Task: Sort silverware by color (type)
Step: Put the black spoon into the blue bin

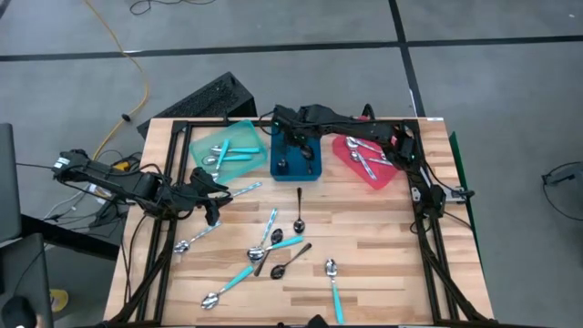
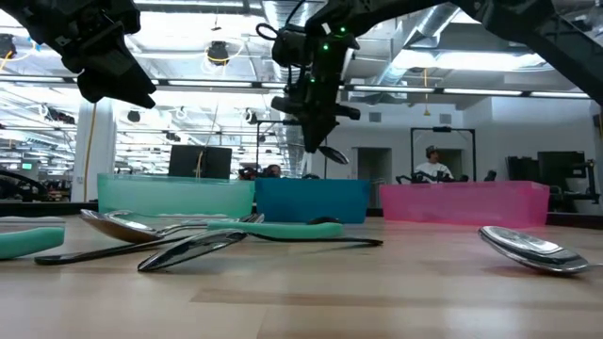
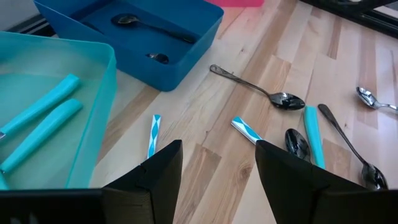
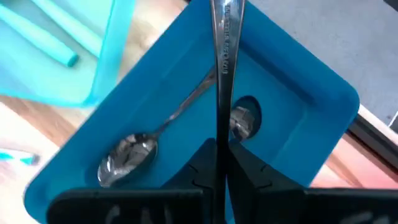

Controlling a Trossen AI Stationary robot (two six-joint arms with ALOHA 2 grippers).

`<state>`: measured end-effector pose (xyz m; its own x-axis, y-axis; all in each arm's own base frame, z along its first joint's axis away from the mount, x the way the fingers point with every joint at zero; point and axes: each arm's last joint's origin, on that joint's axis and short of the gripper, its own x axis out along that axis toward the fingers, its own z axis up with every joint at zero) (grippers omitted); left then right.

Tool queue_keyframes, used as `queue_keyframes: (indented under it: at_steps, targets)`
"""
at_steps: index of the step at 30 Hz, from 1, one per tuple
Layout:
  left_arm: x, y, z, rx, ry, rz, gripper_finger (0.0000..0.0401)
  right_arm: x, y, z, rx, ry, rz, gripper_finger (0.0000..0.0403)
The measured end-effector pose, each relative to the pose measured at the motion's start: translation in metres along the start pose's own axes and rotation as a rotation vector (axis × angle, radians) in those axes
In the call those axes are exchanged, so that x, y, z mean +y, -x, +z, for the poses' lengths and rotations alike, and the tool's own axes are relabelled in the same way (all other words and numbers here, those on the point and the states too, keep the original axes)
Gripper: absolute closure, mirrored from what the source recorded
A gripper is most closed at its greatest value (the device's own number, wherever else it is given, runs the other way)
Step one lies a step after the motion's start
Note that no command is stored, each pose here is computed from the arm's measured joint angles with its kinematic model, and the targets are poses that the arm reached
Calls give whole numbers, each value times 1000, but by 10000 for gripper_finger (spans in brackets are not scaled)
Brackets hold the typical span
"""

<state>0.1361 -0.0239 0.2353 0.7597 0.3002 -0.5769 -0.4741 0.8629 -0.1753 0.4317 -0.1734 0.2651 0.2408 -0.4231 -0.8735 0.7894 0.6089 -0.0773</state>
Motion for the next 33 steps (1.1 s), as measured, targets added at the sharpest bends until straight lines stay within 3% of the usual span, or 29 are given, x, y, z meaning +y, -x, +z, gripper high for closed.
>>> queue_keyframes:
  at_steps: [9, 21, 33]
  targets:
    - [0, 0, 0, 0, 0, 0, 214, -13, -33, -9, 92, -5, 57, 356]
    - [0, 0, 0, 0, 0, 0, 214, -24, -67, -16, 102, -53, 182, 356]
    - [0, 0, 0, 0, 0, 0, 214, -27, -83, -29, 129, -51, 172, 356]
